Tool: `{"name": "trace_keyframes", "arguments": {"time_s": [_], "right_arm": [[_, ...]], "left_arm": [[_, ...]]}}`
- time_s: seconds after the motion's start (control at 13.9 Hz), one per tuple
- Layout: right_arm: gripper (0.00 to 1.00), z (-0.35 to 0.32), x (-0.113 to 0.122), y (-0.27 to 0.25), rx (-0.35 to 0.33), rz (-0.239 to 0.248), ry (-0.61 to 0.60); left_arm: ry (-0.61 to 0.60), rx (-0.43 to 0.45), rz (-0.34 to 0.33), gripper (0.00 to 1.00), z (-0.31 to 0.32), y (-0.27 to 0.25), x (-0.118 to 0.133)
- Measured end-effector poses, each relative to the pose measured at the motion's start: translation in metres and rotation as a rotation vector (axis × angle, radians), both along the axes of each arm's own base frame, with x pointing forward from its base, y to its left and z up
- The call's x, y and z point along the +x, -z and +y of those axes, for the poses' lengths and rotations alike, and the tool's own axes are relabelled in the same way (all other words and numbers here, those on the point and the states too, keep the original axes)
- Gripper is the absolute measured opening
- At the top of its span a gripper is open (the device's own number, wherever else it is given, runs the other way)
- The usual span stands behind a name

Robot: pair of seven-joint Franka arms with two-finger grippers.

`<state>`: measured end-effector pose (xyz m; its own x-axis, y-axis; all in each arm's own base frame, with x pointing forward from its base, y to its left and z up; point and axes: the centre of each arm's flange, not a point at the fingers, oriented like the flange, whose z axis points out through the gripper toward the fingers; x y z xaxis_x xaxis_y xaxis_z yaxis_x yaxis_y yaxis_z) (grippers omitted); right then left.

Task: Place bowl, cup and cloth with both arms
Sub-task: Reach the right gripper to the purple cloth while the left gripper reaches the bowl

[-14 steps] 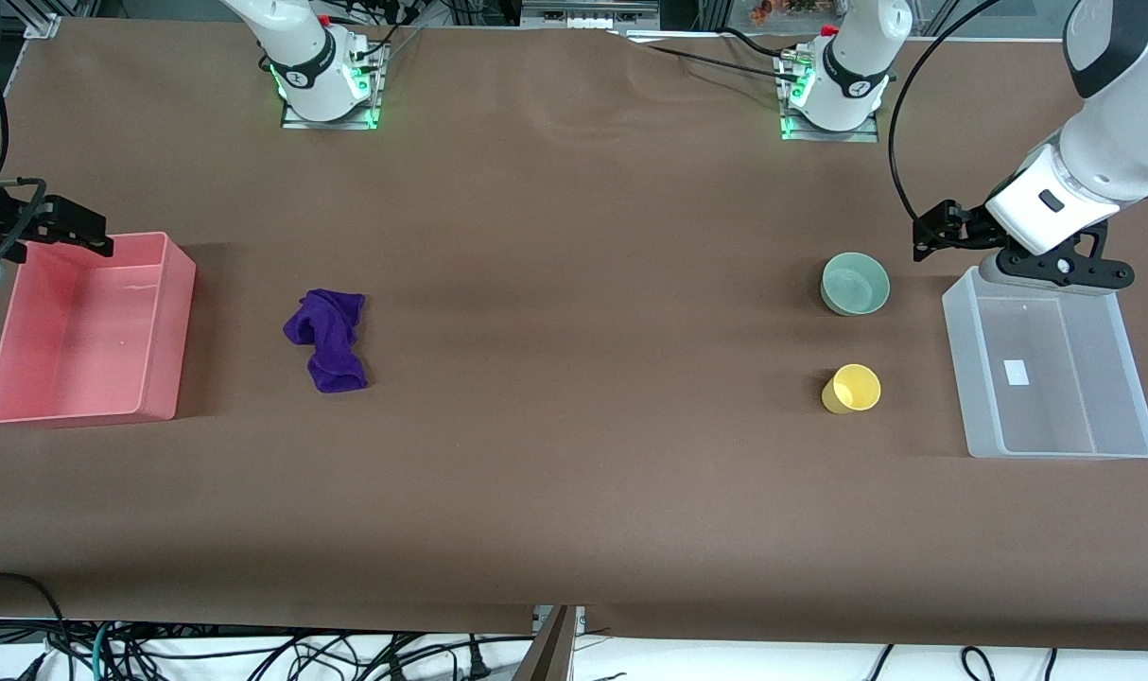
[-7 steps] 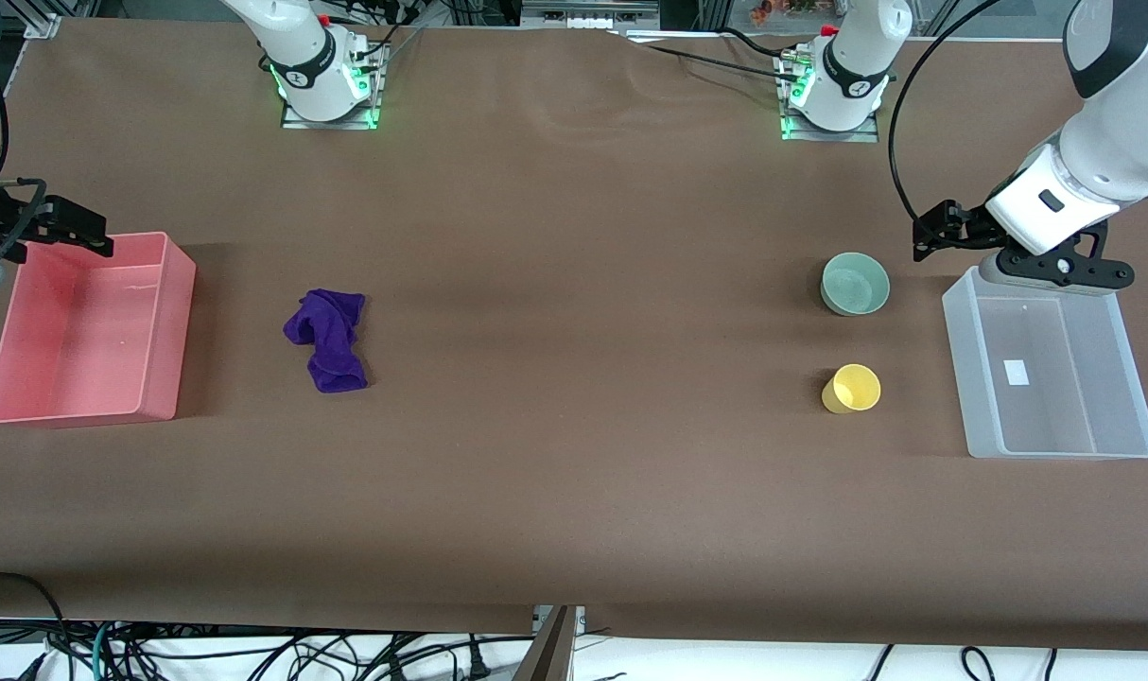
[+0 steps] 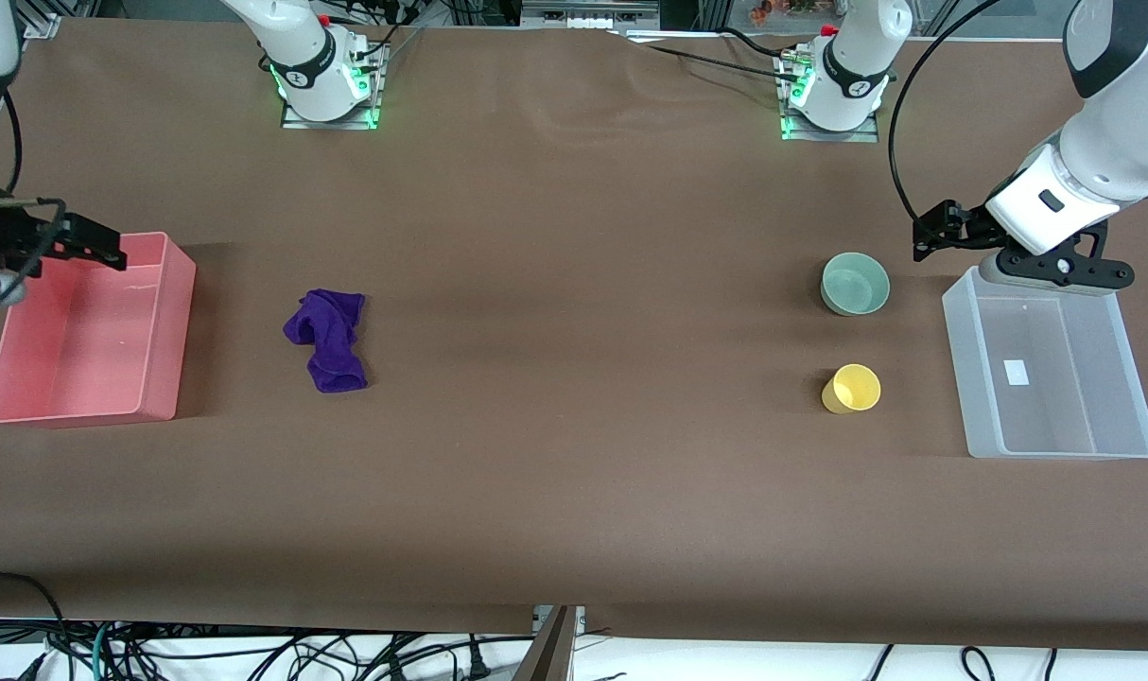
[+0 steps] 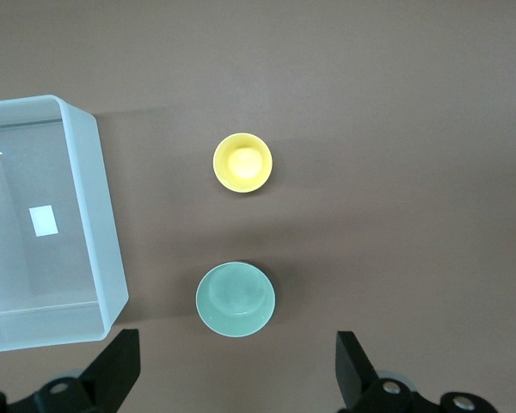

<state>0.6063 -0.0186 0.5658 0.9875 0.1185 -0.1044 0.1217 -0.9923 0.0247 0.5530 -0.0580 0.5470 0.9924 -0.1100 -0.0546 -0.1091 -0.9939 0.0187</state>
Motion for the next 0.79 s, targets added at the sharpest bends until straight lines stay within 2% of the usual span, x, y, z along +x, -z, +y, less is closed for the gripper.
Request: {"name": "trace_keyframes", "arguments": {"time_s": [0.29,0.57,0.79], "right_arm": [[1.0,-0.002,0.014,0.041,-0.001,0.009,0.0],[1.0,0.014,0.014,0.1,0.03,0.004,0.009],[1.0,0.044,0.004,0.148,0.045,0.016,0.027]], "left_arm": [[0.0,0.001,0.008,1.0,0.0,0.002,0.0],[0.002,0.009,0.129,1.0,0.001,0.031,-0.003],[0.028,0.027,0.191,1.0,0.006,0.064,-0.007]]}}
